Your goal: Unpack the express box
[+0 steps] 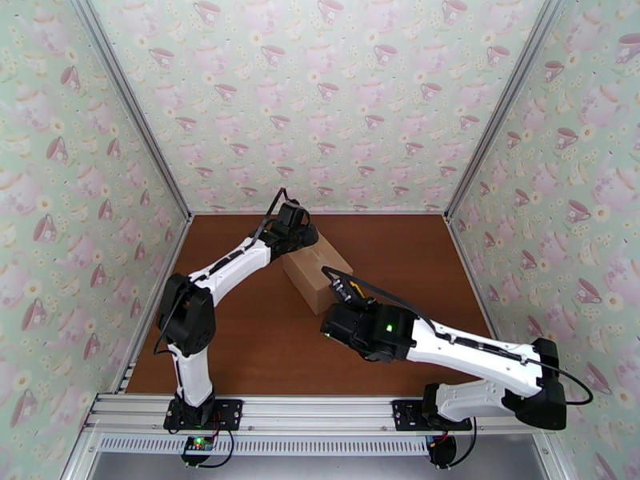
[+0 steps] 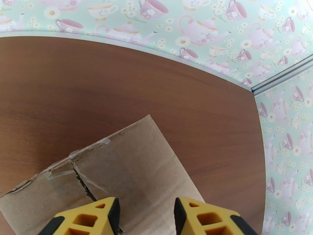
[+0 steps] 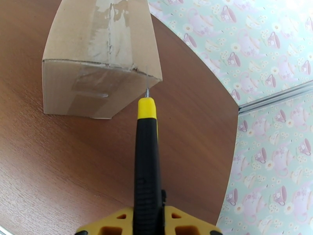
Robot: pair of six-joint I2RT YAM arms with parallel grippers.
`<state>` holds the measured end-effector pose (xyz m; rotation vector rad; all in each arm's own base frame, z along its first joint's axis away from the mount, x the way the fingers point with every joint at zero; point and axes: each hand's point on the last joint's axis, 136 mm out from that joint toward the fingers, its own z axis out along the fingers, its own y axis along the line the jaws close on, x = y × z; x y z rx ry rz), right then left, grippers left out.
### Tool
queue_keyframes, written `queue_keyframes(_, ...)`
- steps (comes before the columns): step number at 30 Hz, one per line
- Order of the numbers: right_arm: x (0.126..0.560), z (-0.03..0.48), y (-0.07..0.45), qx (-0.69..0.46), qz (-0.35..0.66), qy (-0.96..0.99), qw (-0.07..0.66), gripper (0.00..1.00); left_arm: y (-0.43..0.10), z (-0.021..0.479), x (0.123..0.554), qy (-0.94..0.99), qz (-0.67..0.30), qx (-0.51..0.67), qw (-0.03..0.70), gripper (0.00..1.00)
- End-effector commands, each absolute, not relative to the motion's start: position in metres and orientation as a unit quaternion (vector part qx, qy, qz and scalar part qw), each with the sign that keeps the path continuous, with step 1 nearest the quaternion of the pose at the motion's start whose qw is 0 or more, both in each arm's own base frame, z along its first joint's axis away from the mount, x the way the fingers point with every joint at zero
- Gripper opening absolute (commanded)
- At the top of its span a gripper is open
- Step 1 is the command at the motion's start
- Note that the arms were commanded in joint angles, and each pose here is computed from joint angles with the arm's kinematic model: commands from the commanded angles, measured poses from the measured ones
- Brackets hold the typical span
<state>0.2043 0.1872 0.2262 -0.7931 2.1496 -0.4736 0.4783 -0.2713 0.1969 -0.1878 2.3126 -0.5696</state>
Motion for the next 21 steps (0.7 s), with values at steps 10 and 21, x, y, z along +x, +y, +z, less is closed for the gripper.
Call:
queue_keyframes(10,0.205,0.257,0.180,-0.249,-0.117,0.846,0.457,0.00,-0.263,0.299,0.433,0.858,-0.315,-0.054,0.403,0.44)
queue_keyframes(21,0.214,0.292,0.205,-0.250,-0.056,0.814,0.521,0.00,-0.302,0.281,0.330,0.842,-0.464,-0.043,0.271,0.71)
